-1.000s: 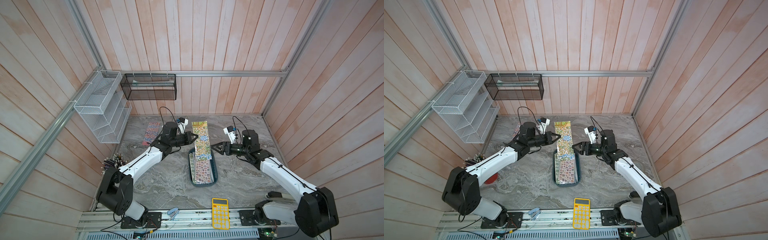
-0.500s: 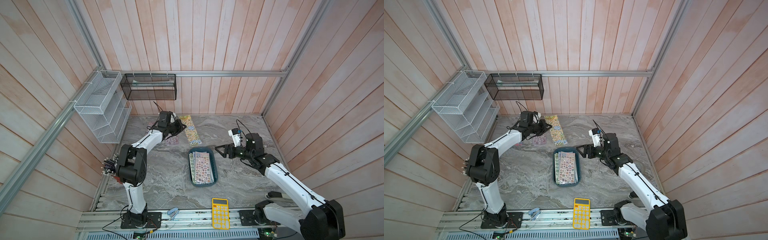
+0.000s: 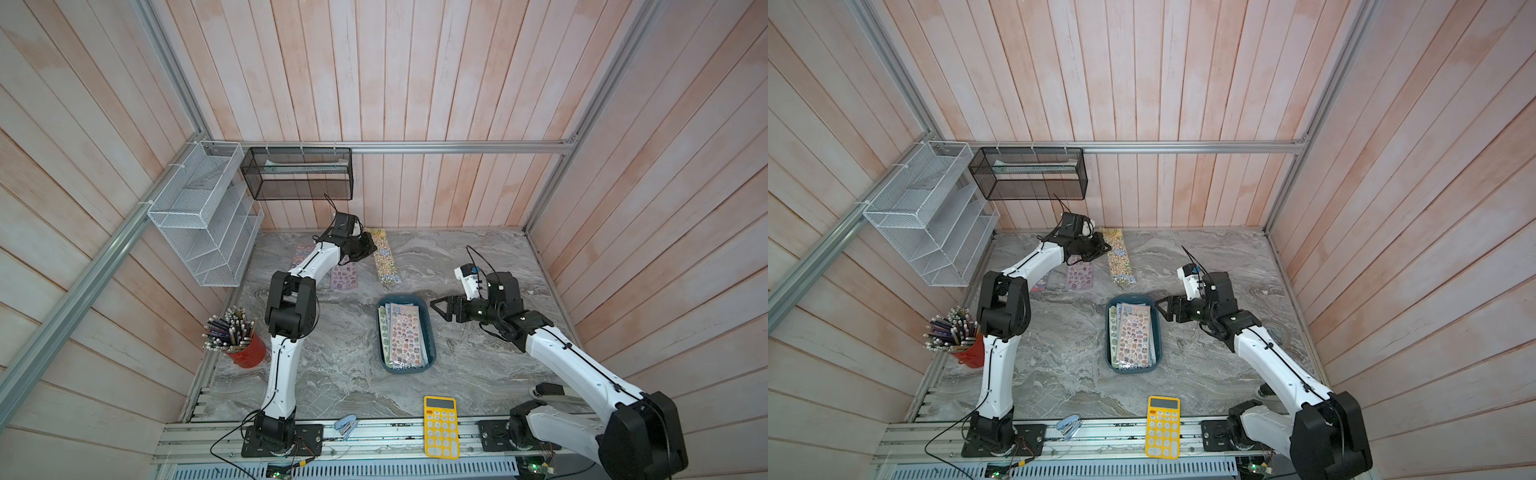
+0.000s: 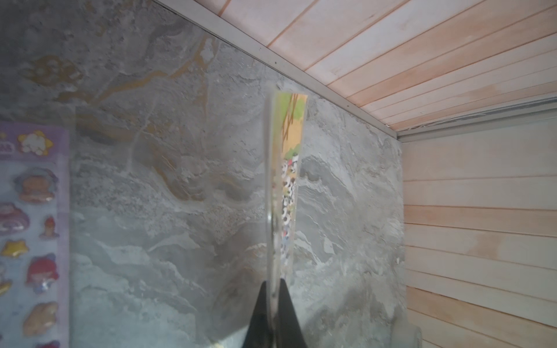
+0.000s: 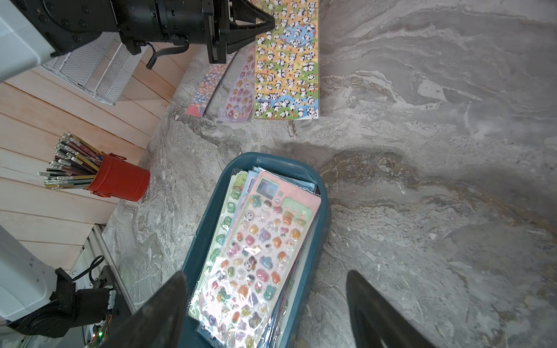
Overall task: Take the stickers out of the storage box
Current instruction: Place the sticker at the center of the board.
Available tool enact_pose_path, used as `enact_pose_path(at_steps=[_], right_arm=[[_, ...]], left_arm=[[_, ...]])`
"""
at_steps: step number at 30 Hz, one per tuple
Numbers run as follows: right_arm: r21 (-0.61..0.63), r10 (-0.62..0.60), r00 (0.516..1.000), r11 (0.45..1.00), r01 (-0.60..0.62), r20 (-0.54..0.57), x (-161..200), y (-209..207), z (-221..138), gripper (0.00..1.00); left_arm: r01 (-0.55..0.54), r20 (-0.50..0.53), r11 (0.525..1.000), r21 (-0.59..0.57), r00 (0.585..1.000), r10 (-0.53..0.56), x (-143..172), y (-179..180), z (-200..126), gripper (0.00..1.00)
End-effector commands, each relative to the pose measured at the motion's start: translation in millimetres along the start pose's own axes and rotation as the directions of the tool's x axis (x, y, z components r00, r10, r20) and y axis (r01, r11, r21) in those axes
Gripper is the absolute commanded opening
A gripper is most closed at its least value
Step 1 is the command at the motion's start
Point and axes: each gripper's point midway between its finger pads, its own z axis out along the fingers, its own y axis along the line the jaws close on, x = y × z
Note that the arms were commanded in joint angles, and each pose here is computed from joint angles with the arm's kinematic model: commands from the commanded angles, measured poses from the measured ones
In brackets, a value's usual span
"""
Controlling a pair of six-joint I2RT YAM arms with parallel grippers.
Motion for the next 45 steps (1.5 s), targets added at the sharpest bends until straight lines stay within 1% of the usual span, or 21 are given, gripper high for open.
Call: enact_pose_path(at_steps=[1, 6, 12, 20, 23, 26, 32, 33, 39, 42, 44, 45], right_arm=[[0.006, 0.007, 1.0, 1.0, -0.007, 0.0, 2.3, -4.4, 3.6, 0.83], [0.007, 0.01, 1.0, 1.0, -0.01, -0.005, 1.9, -5.5, 6.1, 0.83], [0.005, 0.016, 1.0, 1.0, -0.016, -0.012, 1.9, -6.4, 9.1, 0.83], [0.007, 0.02, 1.0, 1.0, -0.02, -0.016, 0.1, -7.8, 12.4, 0.83], [0.011, 0.015, 1.0, 1.0, -0.015, -0.015, -1.9, -7.7, 12.2, 0.83], [0.015, 0.013, 1.0, 1.0, -0.013, -0.016, -2.0, -8.4, 12.3, 0.83], [0.02, 0.014, 1.0, 1.0, -0.013, -0.024, -0.7, -9.9, 13.6, 0.83], [0.022, 0.014, 1.0, 1.0, -0.014, -0.023, -0.9, -10.4, 13.5, 0.83], [0.022, 0.016, 1.0, 1.0, -0.015, -0.024, -0.8, -10.8, 14.6, 0.83], [0.024, 0.016, 1.0, 1.0, -0.015, -0.018, -2.1, -10.9, 14.3, 0.83], [0.024, 0.016, 1.0, 1.0, -0.016, -0.018, -1.8, -11.1, 14.4, 0.8], [0.026, 0.016, 1.0, 1.0, -0.015, -0.016, -2.4, -11.3, 14.1, 0.78]], left_arm=[[-0.049, -0.066, 0.993, -0.11, 0.997, 0.042, 10.8, 27.2, 11.7, 0.0], [-0.063, -0.075, 0.99, -0.129, 0.996, 0.054, 10.4, 36.9, 24.0, 0.0], [-0.07, -0.072, 0.989, -0.13, 0.996, 0.061, 6.8, 37.9, 27.1, 0.0], [-0.101, -0.063, 0.981, -0.164, 0.994, 0.091, -3.6, 45.1, 28.2, 0.12], [-0.11, -0.07, 0.978, -0.178, 0.993, 0.099, -4.0, 50.7, 30.4, 0.13], [-0.113, -0.078, 0.976, -0.187, 0.992, 0.1, -1.4, 57.0, 35.1, 0.15], [-0.115, -0.079, 0.969, -0.219, 0.992, 0.1, -1.9, 67.1, 38.3, 0.27], [-0.115, -0.072, 0.967, -0.226, 0.992, 0.101, -4.2, 67.2, 36.3, 0.27], [-0.114, -0.015, 0.965, -0.235, 0.993, 0.113, -22.5, 53.2, 19.7, 0.28], [-0.125, 0.003, 0.97, -0.21, 0.992, 0.128, -22.3, 35.0, 11.7, 0.28], [-0.156, 0.006, 0.969, -0.192, 0.987, 0.16, -15.8, 18.2, 8.1, 0.25], [-0.172, 0.005, 0.966, -0.191, 0.984, 0.177, -10.9, 10.5, 6.0, 0.22]])
